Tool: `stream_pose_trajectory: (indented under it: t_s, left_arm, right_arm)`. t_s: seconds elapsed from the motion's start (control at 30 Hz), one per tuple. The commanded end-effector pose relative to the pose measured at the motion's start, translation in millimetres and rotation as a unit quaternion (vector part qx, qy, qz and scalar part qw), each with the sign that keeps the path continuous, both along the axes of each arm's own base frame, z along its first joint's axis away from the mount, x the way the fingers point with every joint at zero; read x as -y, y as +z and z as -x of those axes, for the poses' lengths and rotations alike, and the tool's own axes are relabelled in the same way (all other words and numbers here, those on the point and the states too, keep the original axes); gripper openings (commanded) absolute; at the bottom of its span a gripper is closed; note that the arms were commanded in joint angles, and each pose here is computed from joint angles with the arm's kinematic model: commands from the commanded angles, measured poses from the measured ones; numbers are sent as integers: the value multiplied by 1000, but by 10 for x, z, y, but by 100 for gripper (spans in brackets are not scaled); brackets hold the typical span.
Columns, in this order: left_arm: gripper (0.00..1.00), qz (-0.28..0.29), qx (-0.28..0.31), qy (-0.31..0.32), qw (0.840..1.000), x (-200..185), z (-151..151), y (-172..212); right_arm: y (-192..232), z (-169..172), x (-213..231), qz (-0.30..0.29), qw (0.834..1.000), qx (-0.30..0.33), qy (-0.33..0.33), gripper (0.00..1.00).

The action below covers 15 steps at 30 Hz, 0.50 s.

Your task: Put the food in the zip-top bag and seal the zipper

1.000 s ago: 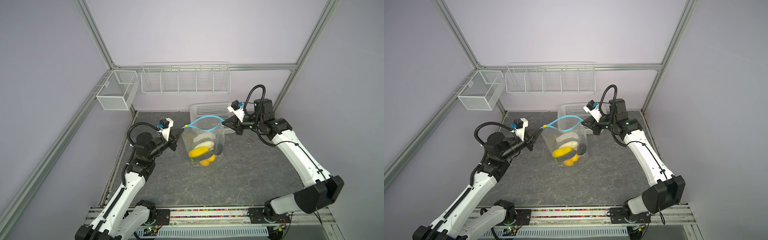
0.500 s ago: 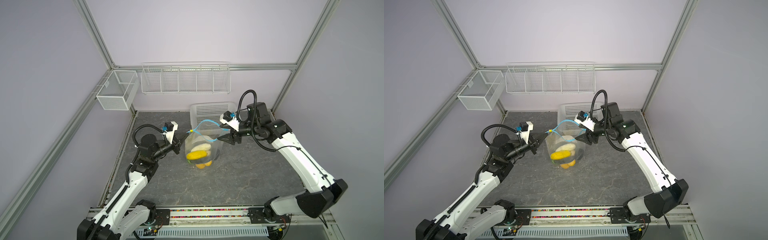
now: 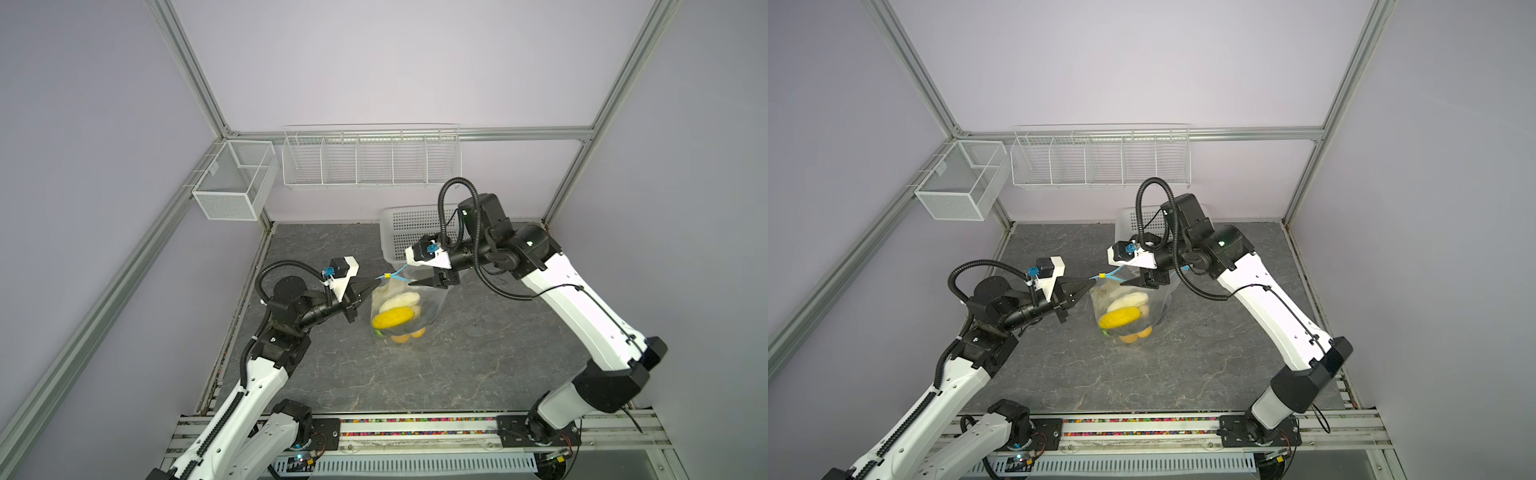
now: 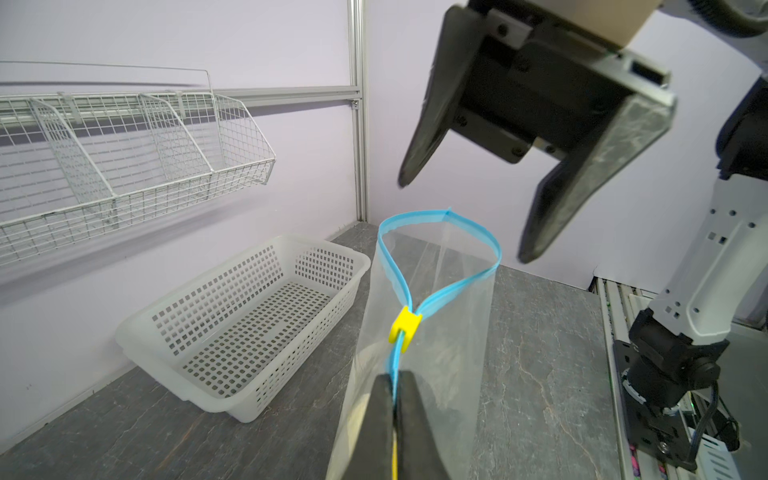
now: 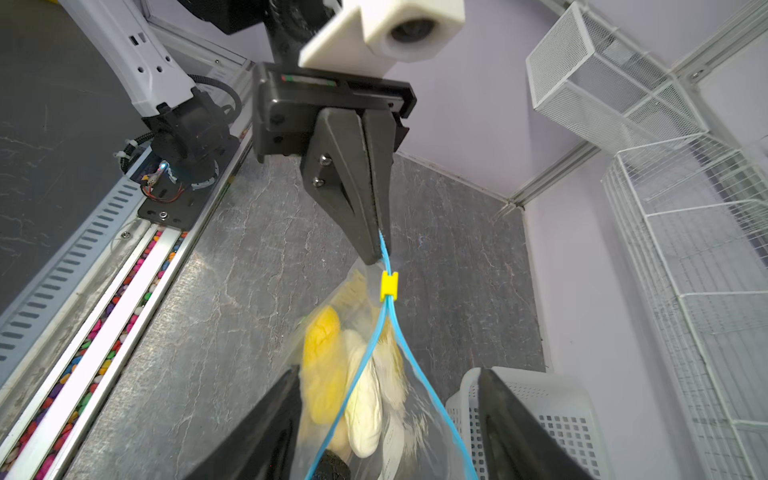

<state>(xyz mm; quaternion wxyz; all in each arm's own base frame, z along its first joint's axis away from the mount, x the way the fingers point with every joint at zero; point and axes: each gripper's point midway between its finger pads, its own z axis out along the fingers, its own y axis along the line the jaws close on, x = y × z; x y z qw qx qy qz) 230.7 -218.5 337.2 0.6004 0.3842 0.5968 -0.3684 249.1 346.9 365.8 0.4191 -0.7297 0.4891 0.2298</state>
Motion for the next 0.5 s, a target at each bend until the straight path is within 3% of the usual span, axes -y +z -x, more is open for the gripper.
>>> stream_pose_trajectory:
  t_s: [0.0,0.23,0.47]
  left_arm:
    - [0,-1,41,-17,999,13,104,172]
    - [0,-6,47,-13,999,2,108,167]
    - [0,-10,49,-6,999,-11,88,159]
  right_arm:
    - [-162,-8,-41,47,999,-10,14,64]
    - [-268,-8,-139,84,996,-43,12,59]
    - [-276,9,-147,90,995,-38,10,45]
